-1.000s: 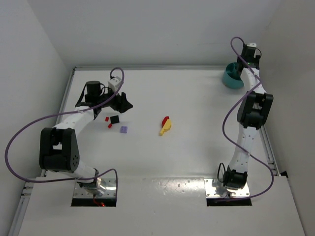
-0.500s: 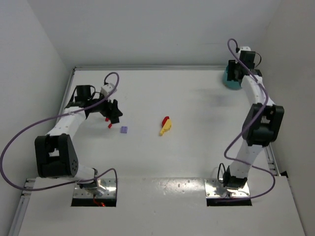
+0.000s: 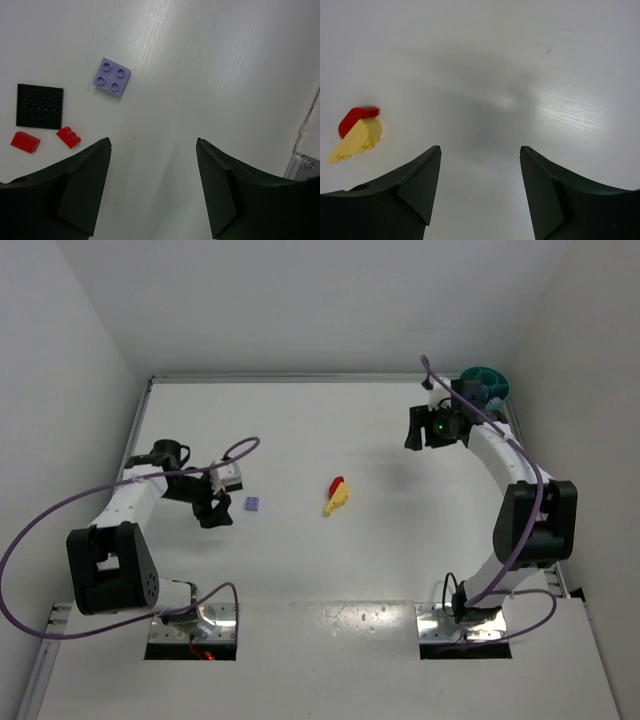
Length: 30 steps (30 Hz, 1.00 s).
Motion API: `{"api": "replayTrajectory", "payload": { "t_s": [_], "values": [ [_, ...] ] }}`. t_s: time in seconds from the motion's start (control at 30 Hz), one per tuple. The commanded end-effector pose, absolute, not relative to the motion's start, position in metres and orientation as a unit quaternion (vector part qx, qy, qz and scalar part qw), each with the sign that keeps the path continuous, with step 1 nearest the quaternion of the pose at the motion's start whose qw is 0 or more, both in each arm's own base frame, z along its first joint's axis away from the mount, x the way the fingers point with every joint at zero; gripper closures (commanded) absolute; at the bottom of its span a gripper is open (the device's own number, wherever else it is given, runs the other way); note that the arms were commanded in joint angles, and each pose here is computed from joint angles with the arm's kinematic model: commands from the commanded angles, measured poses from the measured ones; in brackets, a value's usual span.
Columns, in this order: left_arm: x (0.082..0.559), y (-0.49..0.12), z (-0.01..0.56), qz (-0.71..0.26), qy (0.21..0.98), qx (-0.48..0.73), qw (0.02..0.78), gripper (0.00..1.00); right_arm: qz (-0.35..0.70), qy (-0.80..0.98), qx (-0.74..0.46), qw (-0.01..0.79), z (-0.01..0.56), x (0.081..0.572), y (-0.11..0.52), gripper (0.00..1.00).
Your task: Sort the legos into containers by color
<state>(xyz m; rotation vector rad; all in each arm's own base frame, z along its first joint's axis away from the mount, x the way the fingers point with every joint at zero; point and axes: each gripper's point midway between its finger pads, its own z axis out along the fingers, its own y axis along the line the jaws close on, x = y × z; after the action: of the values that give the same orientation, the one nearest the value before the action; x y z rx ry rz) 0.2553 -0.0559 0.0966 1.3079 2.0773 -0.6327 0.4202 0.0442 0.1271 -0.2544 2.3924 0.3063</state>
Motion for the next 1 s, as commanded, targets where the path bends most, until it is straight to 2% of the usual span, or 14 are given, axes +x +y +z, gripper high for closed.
{"api": "replayTrajectory", "payload": {
  "t_s": [0.0,0.03,0.17,0.3,0.97],
  "values": [
    [0.247,-0.063,0.094,-0.222,0.714,0.579,0.326,0.25,0.170,0.909,-0.130,0.359,0.143,0.406,0.078,0.34],
    [0.252,-0.065,0.093,-0.216,0.703,0.591,0.331,0.24,0.176,0.910,-0.131,0.353,0.139,0.402,0.080,0.31],
    [0.259,-0.073,0.078,-0.221,0.690,0.619,0.303,0.24,0.177,0.911,-0.135,0.347,0.131,0.398,0.093,0.30],
    [0.279,-0.086,0.074,-0.220,0.671,0.638,0.306,0.24,0.164,0.911,-0.131,0.355,0.129,0.400,0.092,0.29],
    [0.332,-0.096,0.025,-0.170,0.690,0.649,0.272,0.27,0.161,0.910,-0.122,0.362,0.136,0.404,0.091,0.29]
  ]
}}
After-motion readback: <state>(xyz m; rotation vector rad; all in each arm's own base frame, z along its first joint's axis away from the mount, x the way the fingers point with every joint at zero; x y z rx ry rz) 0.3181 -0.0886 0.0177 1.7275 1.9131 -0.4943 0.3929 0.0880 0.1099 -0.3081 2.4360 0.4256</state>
